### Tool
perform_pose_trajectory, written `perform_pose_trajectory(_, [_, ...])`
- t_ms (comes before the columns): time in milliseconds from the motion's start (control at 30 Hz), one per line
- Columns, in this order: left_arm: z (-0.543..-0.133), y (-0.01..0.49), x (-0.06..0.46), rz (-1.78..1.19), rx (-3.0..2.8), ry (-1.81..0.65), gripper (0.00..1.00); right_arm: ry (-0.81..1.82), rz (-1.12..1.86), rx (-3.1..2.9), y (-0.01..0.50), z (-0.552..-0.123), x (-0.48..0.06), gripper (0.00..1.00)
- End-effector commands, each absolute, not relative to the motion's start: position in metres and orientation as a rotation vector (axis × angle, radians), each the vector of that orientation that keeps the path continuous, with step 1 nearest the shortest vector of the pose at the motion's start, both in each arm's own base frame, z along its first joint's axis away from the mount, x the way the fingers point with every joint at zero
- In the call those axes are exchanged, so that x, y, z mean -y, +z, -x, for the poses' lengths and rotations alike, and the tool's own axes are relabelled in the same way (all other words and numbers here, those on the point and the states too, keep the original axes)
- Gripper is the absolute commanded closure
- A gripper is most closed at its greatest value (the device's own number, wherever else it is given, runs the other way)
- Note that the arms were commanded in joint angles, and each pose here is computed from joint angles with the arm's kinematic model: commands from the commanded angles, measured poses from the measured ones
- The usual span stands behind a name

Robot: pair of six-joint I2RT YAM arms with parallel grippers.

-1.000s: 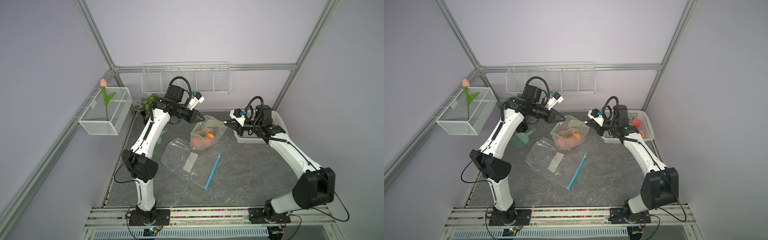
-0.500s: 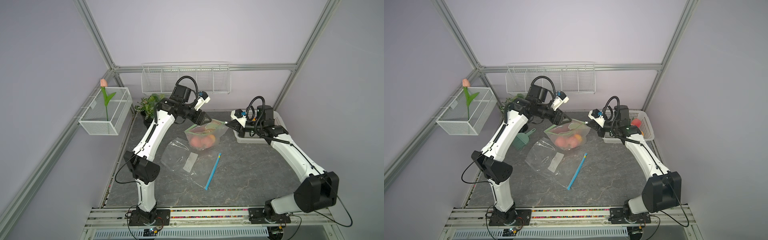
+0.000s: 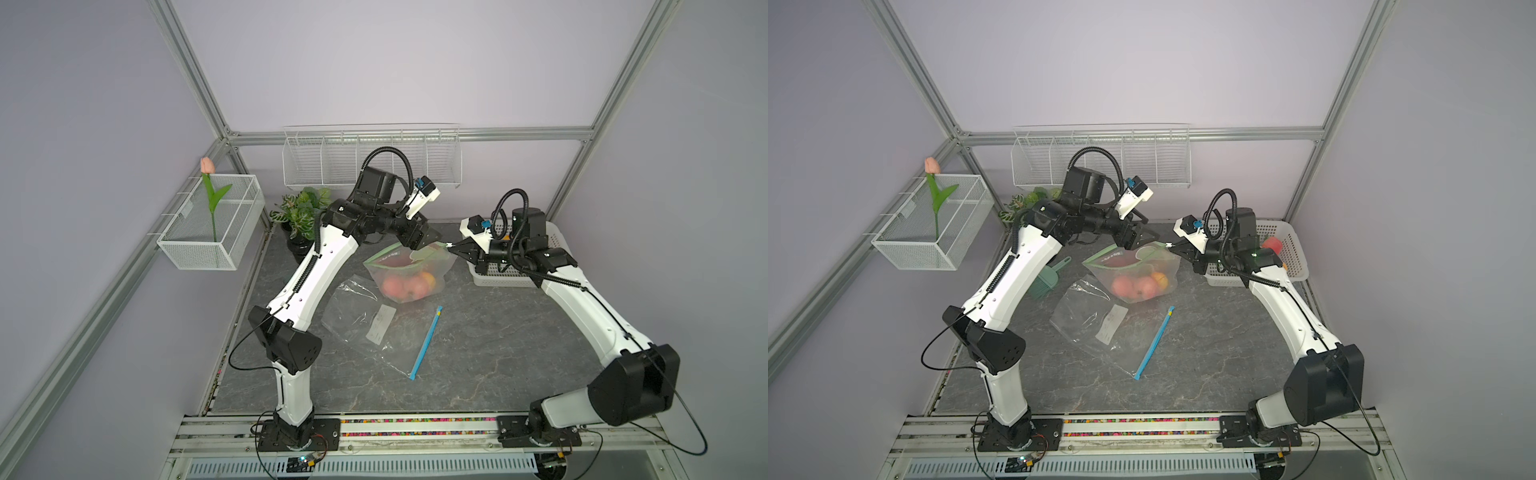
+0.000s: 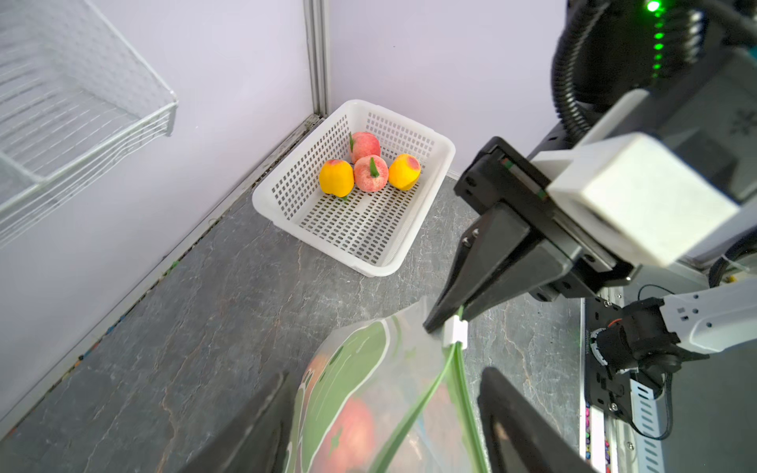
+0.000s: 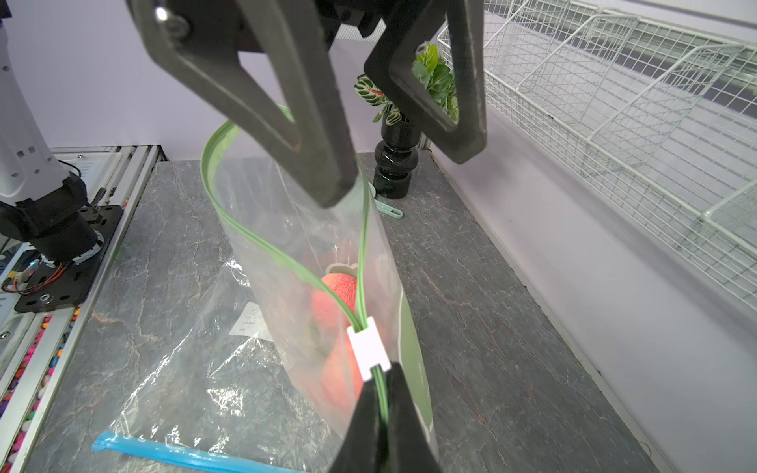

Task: Place the peach in a zip-top bag and seal the zipper
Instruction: Zip the zipper on the zipper food storage bag.

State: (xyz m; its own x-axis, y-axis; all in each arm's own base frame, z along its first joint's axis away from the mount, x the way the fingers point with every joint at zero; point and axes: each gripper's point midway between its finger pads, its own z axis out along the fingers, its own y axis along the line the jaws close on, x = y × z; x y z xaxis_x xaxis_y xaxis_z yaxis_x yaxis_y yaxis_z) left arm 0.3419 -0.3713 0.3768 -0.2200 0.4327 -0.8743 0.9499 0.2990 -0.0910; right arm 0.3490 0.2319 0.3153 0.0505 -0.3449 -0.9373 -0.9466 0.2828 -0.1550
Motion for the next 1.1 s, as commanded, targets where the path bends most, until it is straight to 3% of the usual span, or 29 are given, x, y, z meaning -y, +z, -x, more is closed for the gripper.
perform_pose_trajectory(0, [-0.332,0.386,0.379,-1.333,-1.694,-0.822,0.29,0.755,1.278,-1.452,0.327,-0.342,-0.238,0.93])
perform_pose_trajectory(467, [-0.323,0.362,0.393,-1.433,-1.716,-0.858,0.46,0.788,1.286,-1.445,0.330,-0.341,-0.242,0.93])
perform_pose_trajectory(933, [-0.320,0.347,0.401,-1.461,-1.745,-0.881,0.68,0.798,1.282,-1.456,0.328,-0.342,-0.243,0.93])
perform_pose_trajectory(1067, [-0.320,0.348,0.402,-1.459,-1.742,-0.885,0.79,0.797,1.282,-1.456,0.329,-0.342,-0.243,0.93])
